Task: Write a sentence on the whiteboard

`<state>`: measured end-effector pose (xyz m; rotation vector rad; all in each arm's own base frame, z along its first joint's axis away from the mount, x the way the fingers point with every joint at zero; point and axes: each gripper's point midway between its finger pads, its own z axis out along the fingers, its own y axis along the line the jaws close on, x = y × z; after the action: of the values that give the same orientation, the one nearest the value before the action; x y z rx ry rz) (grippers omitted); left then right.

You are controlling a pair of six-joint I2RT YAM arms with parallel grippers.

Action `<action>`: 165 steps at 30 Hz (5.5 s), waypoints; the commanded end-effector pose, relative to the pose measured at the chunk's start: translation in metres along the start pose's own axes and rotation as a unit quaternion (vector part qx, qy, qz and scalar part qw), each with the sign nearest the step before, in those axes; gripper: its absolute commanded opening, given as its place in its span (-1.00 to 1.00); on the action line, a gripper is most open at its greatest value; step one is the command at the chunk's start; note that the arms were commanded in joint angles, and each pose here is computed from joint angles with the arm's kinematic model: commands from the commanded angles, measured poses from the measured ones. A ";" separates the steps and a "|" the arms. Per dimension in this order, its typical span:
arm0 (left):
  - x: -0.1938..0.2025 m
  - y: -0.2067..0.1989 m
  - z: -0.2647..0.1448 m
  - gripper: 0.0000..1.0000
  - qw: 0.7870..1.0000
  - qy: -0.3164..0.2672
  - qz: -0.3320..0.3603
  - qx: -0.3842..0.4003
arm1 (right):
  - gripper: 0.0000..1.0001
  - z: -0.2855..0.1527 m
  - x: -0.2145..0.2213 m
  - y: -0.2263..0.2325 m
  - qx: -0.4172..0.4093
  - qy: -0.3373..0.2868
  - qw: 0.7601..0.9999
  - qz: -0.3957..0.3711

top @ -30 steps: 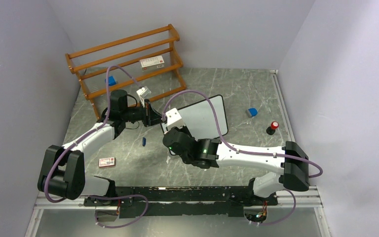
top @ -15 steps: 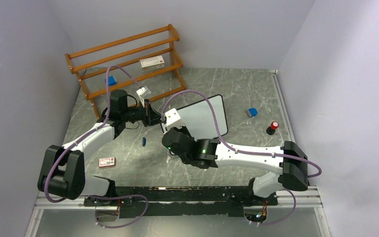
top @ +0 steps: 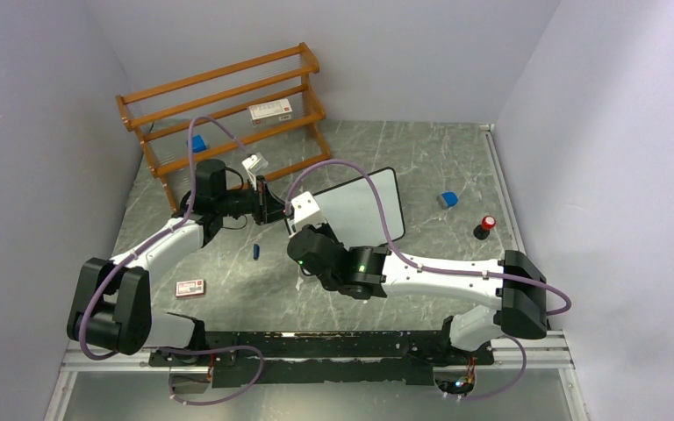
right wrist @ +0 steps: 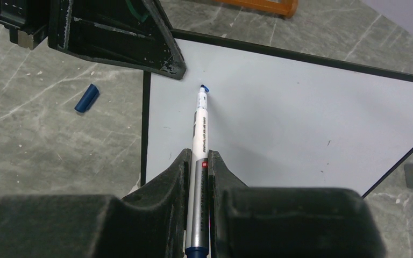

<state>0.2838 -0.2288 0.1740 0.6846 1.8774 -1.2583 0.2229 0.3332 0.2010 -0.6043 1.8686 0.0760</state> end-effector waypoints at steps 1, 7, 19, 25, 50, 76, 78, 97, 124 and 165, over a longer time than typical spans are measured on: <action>-0.007 0.006 -0.002 -0.90 0.999 -0.009 0.030 -0.011 | -1.00 0.006 -0.013 0.005 -0.004 -0.016 1.000 0.019; -0.007 0.006 -0.002 -0.90 0.999 -0.010 0.029 -0.010 | -1.00 0.007 -0.010 0.010 -0.016 -0.010 1.000 0.011; -0.007 0.007 -0.002 -0.90 1.000 -0.010 0.027 -0.012 | -1.00 0.008 0.000 0.018 -0.038 0.010 0.999 -0.005; -0.007 0.007 -0.002 -0.90 0.999 -0.010 0.028 -0.013 | -1.00 0.007 0.005 0.022 -0.049 0.019 0.999 -0.010; -0.005 0.008 -0.002 -0.90 0.999 -0.009 0.027 -0.016 | -1.00 -0.004 0.031 0.007 -0.035 0.058 0.997 -0.025; -0.005 0.009 -0.002 -0.90 1.000 -0.009 0.025 -0.017 | -1.00 -0.013 0.050 0.004 -0.038 0.086 0.995 -0.017; -0.006 0.008 -0.002 -0.90 0.999 -0.010 0.026 -0.017 | -1.00 -0.013 0.051 0.007 -0.042 0.089 0.995 -0.021; -0.006 0.006 -0.002 -0.90 1.000 -0.011 0.026 -0.013 | -1.00 -0.009 0.020 0.025 -0.055 0.044 0.998 0.004; -0.005 0.008 -0.003 -0.90 0.999 -0.007 0.029 -0.019 | -1.00 -0.016 0.025 -0.021 -0.011 0.035 0.999 0.022; -0.005 0.006 -0.002 -0.90 0.999 -0.007 0.030 -0.014 | -1.00 0.001 0.045 -0.015 0.000 0.058 0.998 0.008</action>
<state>0.2849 -0.2278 0.1740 0.6742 1.8816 -1.2566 0.2148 0.3088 0.1737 -0.6255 1.9695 0.0870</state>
